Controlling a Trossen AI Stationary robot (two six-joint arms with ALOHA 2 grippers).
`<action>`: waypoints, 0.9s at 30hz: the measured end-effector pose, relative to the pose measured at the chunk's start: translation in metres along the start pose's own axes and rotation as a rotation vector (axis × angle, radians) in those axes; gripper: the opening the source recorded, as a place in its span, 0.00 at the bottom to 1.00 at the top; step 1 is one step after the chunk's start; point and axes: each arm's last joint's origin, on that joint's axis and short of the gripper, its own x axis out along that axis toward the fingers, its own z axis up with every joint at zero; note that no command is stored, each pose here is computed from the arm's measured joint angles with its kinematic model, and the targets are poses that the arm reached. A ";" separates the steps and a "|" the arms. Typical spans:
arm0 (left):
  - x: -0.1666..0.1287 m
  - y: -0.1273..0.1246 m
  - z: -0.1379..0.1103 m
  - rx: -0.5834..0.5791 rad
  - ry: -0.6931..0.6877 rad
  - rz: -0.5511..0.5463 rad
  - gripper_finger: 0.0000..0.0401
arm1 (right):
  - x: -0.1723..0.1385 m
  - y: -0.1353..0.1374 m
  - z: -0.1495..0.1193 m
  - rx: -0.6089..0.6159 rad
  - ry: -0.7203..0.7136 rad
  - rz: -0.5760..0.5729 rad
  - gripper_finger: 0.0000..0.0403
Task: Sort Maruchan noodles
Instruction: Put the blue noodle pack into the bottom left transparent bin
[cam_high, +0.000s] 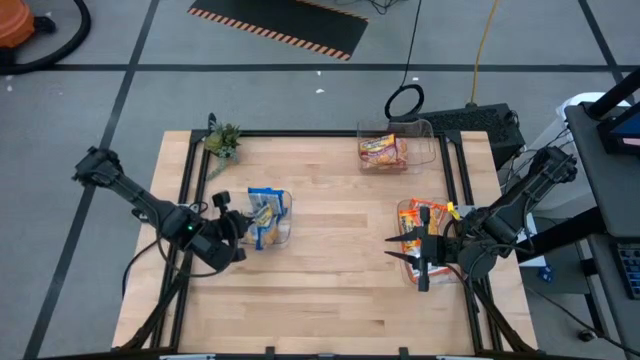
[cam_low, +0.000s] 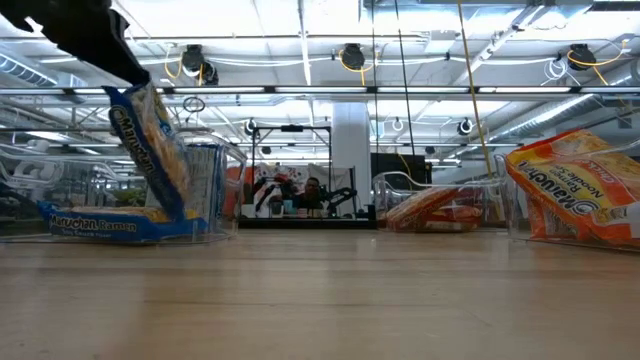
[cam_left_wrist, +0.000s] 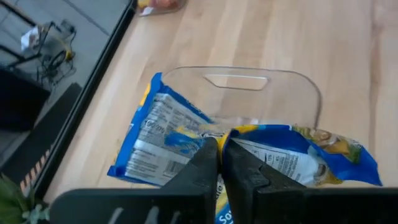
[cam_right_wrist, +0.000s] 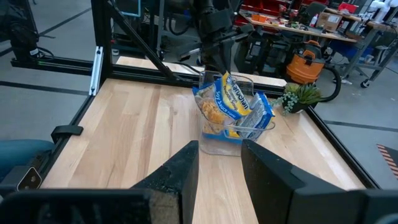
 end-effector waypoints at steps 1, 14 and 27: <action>0.001 0.001 0.000 -0.016 0.004 0.005 0.08 | 0.000 0.000 0.000 0.000 0.000 0.000 0.28; 0.006 0.015 -0.011 -0.122 0.134 0.100 0.22 | 0.000 0.000 0.000 0.000 0.000 0.000 0.28; 0.006 0.007 -0.006 -0.183 0.159 -0.039 0.22 | 0.003 0.001 -0.005 -0.001 0.009 -0.008 0.28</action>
